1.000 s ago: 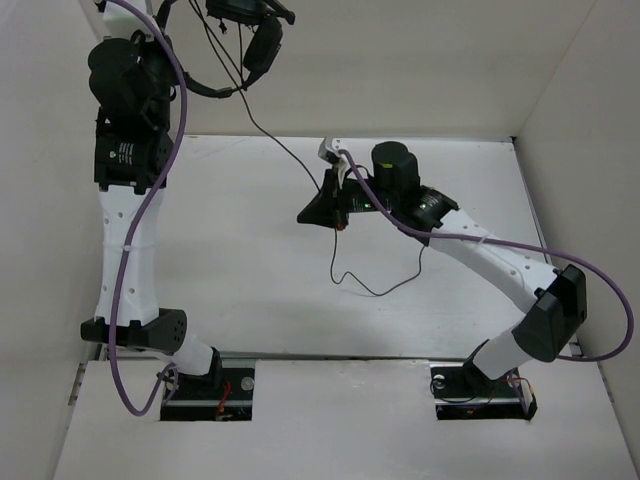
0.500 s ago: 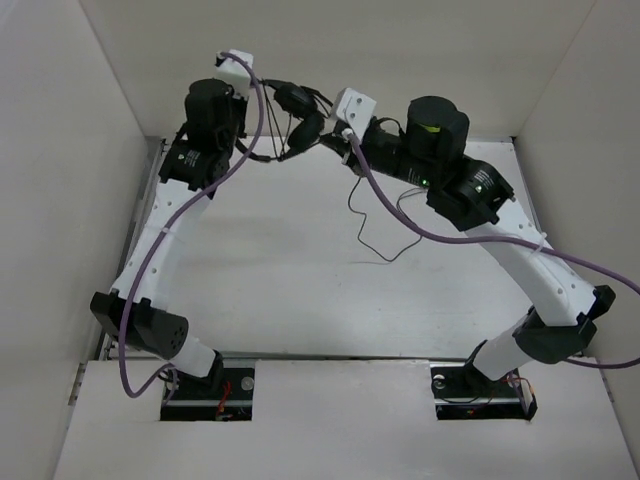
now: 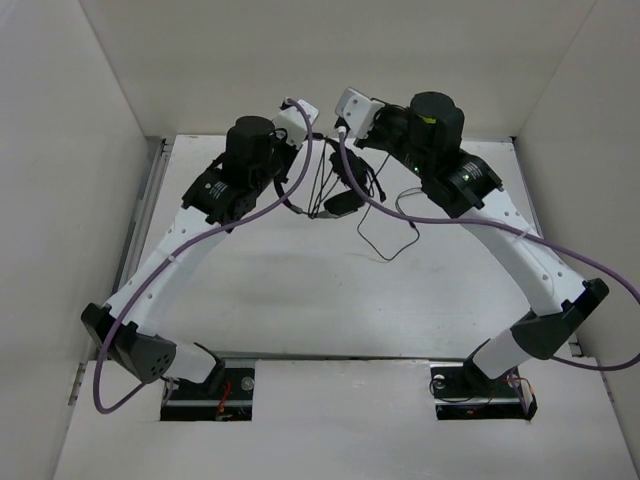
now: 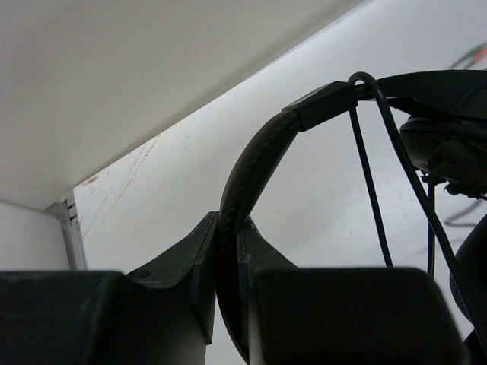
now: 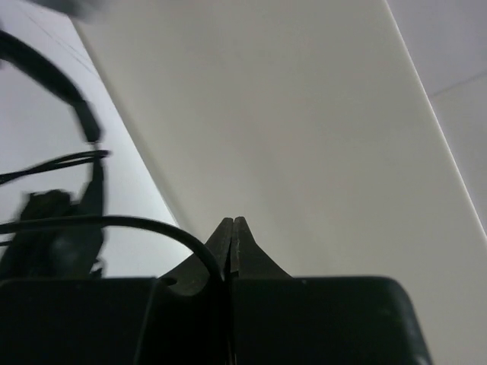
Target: Wrap the headphones
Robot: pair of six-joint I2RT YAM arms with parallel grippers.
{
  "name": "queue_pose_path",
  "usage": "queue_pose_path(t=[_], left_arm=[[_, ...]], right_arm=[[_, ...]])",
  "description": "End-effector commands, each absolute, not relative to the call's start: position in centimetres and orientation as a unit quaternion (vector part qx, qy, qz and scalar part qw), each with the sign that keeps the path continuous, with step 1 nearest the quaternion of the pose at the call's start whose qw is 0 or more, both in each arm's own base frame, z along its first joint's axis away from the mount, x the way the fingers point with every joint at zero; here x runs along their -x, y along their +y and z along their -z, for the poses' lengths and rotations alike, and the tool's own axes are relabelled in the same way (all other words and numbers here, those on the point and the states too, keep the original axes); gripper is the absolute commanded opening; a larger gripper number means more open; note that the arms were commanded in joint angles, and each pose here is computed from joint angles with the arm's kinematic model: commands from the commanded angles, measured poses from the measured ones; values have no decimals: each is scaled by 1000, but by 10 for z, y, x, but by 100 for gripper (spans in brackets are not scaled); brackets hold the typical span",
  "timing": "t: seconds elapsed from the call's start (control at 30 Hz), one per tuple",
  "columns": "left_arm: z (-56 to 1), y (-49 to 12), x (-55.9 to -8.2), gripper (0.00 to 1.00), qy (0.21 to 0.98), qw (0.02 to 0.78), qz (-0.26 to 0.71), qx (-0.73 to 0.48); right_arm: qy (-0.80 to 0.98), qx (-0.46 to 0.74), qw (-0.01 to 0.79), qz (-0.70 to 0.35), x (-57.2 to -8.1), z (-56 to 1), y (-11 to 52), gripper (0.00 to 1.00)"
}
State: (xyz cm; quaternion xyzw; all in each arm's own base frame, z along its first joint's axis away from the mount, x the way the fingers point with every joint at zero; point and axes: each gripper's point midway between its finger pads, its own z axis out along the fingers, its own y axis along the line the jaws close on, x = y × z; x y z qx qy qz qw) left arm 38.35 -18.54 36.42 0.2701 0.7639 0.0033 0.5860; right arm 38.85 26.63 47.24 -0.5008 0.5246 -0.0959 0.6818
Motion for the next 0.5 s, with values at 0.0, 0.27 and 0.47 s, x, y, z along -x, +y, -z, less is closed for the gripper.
queue_pose_path(t=[0.0, 0.27, 0.47], left_arm=[[-417, -209, -343, 0, 707, 635, 69, -303], [-448, -235, -304, 0, 669, 636, 134, -360], [-435, -234, -304, 0, 665, 623, 108, -397]], right_arm=[[496, 448, 732, 130, -407, -510, 245, 0], [511, 437, 735, 84, -433, -505, 240, 0], [507, 437, 737, 93, -433, -512, 239, 0]])
